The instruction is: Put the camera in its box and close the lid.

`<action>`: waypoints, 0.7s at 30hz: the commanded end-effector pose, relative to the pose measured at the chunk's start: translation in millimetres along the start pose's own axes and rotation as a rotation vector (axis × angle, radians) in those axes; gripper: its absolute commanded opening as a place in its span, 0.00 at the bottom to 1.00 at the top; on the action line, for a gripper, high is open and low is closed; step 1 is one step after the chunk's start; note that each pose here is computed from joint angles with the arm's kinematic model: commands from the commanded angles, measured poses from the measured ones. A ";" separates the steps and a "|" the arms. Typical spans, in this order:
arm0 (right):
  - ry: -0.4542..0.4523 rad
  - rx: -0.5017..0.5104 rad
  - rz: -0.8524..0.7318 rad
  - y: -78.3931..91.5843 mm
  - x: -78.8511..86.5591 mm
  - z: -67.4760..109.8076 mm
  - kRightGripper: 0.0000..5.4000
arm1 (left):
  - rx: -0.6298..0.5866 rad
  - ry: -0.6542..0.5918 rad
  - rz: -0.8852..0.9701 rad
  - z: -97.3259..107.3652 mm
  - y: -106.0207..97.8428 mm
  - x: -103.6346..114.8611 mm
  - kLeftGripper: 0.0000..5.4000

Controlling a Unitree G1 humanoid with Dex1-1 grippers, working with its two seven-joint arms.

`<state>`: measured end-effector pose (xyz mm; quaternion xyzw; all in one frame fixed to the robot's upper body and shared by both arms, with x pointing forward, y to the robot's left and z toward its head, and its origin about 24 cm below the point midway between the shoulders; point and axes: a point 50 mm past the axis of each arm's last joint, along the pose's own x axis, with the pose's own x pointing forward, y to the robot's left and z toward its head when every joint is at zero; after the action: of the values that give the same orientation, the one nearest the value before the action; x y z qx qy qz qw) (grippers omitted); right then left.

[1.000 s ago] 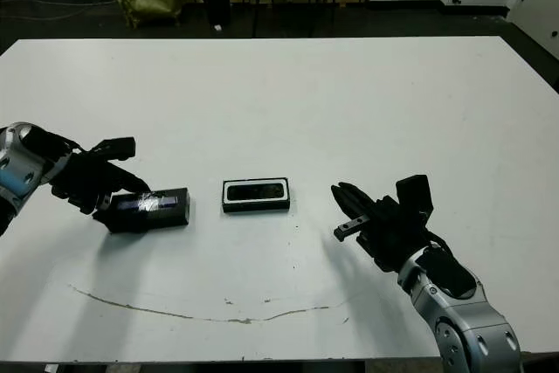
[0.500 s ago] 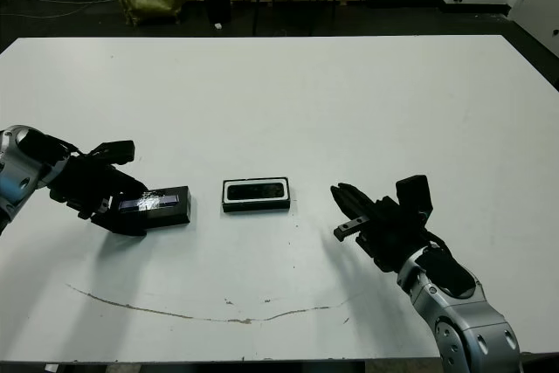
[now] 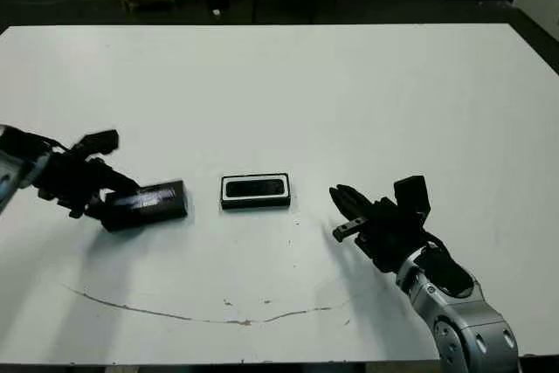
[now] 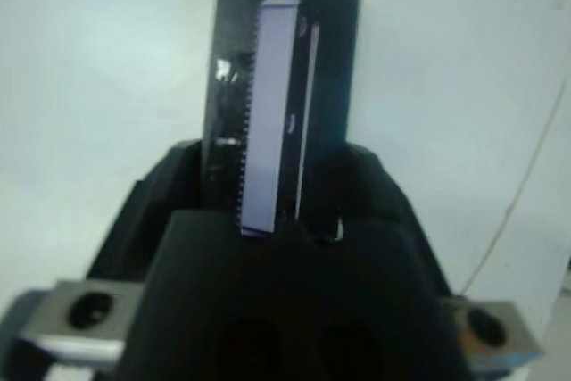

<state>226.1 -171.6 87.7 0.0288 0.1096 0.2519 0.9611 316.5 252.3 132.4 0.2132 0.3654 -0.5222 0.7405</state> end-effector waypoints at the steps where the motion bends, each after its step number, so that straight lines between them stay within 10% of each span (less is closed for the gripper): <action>1: 0.014 0.006 0.009 -0.5 0.6 -6.1 0.00 | 0.009 -0.064 0.043 10.7 3.5 -12.4 0.41; 21: 0.007 0.013 0.004 0.1 4.3 -7.6 0.00 | 0.129 -0.028 0.012 49.4 5.3 -8.5 0.41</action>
<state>227.9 -167.7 83.4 0.0360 0.1038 0.2604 0.9592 333.9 229.4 170.5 0.2498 0.3122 -0.5412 0.7398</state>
